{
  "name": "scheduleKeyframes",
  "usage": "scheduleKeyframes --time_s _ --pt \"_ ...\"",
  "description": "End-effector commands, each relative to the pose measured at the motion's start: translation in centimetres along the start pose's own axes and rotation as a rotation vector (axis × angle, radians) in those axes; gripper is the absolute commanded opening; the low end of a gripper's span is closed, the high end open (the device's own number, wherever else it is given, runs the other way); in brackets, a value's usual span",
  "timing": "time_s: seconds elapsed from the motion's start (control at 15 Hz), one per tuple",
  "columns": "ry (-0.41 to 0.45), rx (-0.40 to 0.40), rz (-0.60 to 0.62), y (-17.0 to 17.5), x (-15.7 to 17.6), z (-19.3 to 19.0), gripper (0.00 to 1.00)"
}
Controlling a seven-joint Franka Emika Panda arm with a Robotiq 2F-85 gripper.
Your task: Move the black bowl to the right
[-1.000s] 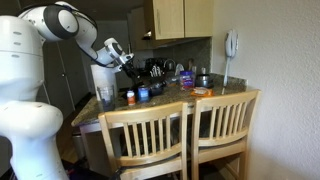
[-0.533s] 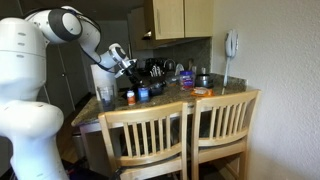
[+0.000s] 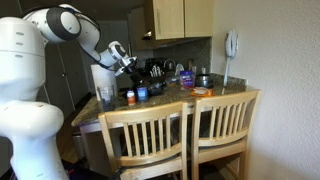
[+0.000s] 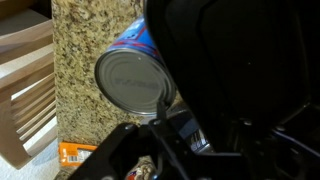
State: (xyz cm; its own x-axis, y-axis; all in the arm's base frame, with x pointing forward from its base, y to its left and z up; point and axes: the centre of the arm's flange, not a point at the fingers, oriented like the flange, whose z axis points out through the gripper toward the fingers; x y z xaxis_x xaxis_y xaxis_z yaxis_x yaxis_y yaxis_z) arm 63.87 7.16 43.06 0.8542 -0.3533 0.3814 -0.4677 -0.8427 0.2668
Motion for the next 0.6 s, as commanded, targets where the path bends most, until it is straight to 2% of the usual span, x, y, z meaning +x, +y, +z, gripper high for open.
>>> scheduleKeyframes --time_s 0.0,0.2,0.33,0.53 --pt "0.005 -0.011 0.000 0.1 -0.3 0.5 0.24" --pt "0.013 -0.015 0.003 -0.3 -0.1 0.1 0.04" --pt "0.017 -0.017 0.010 -0.4 0.0 0.0 0.00" --pt "0.024 -0.018 0.017 -0.9 -0.1 -0.5 0.02"
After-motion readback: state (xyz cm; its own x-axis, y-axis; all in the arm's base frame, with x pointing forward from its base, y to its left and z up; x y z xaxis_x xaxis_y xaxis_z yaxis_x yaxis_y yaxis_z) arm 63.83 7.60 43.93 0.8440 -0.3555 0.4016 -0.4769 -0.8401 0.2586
